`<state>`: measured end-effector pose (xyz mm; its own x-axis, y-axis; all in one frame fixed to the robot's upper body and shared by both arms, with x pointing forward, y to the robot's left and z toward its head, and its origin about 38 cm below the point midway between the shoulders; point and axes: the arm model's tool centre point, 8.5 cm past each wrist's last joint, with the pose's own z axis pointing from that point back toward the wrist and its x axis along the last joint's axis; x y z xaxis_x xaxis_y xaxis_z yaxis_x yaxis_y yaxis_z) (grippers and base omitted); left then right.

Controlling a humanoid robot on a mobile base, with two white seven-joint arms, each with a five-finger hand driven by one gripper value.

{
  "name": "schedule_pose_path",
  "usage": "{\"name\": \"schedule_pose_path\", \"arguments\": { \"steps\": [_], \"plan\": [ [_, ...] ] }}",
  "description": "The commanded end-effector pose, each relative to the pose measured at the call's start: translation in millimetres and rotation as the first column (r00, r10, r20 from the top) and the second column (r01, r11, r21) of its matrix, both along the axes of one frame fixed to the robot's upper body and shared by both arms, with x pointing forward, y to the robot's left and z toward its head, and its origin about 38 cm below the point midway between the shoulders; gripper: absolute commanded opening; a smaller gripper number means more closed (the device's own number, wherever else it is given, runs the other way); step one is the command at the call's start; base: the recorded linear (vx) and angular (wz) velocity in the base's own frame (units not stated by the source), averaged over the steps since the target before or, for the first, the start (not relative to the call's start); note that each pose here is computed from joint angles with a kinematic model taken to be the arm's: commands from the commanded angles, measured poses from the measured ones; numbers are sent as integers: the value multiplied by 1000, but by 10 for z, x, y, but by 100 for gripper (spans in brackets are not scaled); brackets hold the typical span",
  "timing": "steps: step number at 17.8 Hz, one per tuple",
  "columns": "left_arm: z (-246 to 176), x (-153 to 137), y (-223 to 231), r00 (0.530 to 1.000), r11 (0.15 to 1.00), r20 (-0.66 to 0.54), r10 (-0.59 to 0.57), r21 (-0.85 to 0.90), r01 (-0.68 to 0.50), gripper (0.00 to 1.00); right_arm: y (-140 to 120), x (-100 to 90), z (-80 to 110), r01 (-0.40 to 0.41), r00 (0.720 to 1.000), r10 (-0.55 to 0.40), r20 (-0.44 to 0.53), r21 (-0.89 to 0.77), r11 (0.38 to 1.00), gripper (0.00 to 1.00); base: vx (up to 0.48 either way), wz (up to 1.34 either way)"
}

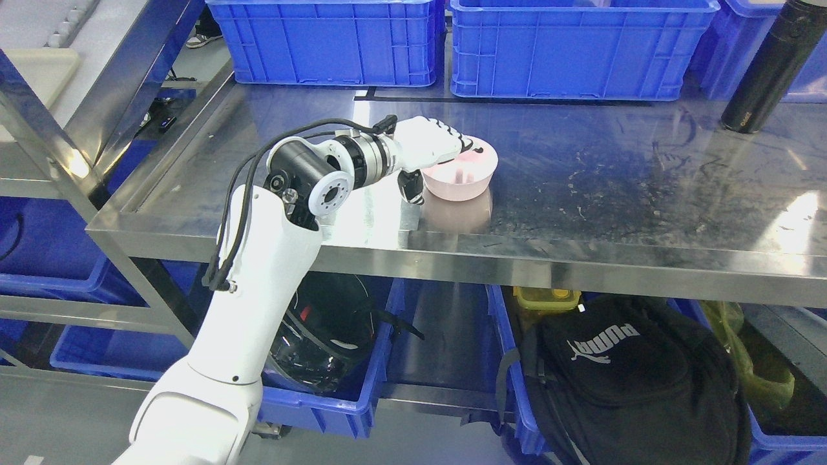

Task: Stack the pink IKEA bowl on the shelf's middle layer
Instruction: 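Hook the left hand fingers over the pink bowl's rim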

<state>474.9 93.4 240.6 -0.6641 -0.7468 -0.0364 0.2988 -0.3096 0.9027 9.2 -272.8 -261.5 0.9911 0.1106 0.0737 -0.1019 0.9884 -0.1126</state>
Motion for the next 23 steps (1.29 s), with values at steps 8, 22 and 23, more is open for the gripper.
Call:
{"name": "schedule_pose_path", "arguments": {
  "steps": [8,22,23],
  "plan": [
    [-364,164,-175,997,1000,-75,7,-21,-8,86,-110,-89,8,0,1000,0,-6,-17,1000,100,0,0],
    [-334,258,-124,991,1000,-134,13,15,-11,46,-110,-89,8,0,1000,0,-6,-17,1000,100,0,0],
    [-316,254,-123,990,1000,-142,4,-8,-5,32,-110,-89,8,0,1000,0,-6,-17,1000,100,0,0]
  ]
}}
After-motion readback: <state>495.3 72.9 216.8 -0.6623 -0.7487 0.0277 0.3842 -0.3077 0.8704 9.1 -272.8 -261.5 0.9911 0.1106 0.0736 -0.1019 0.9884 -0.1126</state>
